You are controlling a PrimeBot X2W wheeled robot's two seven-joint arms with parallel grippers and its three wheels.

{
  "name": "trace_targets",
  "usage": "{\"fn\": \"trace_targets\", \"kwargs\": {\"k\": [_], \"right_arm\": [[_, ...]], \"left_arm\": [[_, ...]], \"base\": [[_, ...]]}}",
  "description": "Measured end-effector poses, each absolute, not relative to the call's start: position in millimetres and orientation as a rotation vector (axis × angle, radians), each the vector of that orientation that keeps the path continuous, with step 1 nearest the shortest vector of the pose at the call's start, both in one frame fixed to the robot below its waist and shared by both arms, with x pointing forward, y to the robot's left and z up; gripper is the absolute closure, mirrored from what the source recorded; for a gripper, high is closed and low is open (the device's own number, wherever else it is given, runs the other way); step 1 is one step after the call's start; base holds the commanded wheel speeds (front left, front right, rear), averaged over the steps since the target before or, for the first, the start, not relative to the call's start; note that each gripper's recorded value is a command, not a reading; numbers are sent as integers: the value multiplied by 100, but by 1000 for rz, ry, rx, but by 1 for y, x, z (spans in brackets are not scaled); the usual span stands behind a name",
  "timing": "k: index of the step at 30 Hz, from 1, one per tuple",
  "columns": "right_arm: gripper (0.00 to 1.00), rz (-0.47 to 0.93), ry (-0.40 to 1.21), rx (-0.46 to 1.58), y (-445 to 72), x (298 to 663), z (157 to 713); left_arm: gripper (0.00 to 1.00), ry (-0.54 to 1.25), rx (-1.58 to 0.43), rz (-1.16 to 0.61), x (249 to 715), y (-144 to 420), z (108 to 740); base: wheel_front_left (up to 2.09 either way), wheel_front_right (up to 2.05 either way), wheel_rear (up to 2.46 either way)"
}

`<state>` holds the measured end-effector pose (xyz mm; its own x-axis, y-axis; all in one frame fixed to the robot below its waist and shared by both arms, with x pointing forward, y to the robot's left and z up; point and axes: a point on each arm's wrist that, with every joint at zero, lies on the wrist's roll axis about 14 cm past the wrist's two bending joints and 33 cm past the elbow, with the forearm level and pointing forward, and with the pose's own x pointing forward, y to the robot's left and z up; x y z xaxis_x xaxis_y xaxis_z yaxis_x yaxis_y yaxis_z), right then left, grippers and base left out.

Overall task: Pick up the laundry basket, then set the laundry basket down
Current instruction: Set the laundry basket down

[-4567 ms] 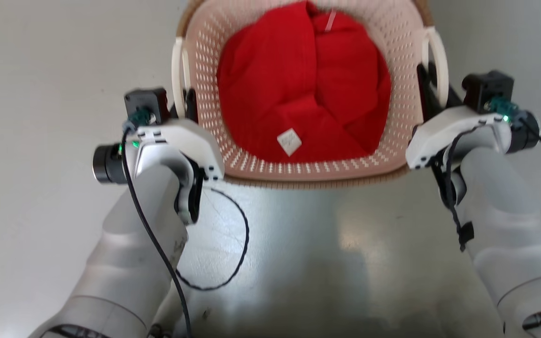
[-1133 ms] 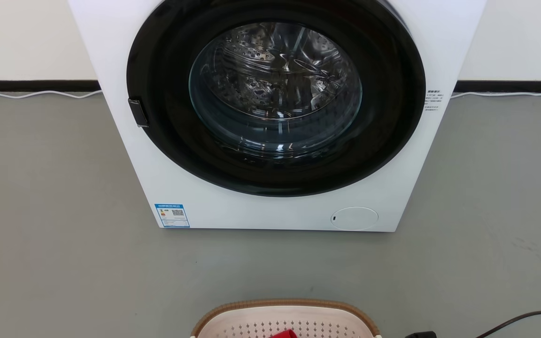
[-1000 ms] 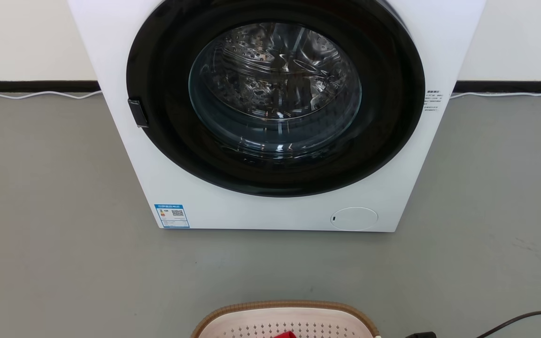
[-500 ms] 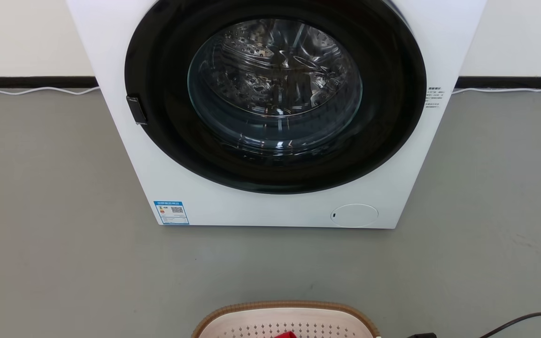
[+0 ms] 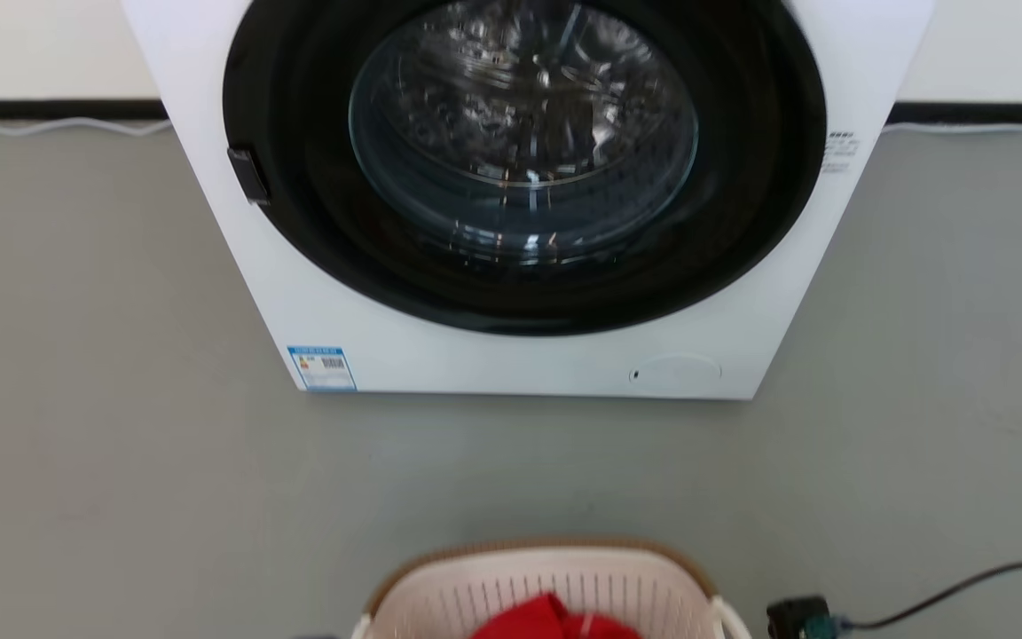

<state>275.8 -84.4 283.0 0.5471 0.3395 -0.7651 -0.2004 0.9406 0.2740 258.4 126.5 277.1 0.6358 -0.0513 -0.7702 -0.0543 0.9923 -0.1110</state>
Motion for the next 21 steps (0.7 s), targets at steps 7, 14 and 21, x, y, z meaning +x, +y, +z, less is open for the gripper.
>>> {"fn": "trace_targets", "kwargs": {"k": [7,14,21], "right_arm": [[100,311,883,164,-85,318,288],[100,304,849,163,-85,364,285],[100,303,819,154,-85,412,275]], "left_arm": [[100,831,-136,16,305,126,286],[100,798,-140,35,351,128,288],[100,771,-148,48,398,130,281]], "base": [[0,0,0],[0,0,0],[0,0,0]]}}
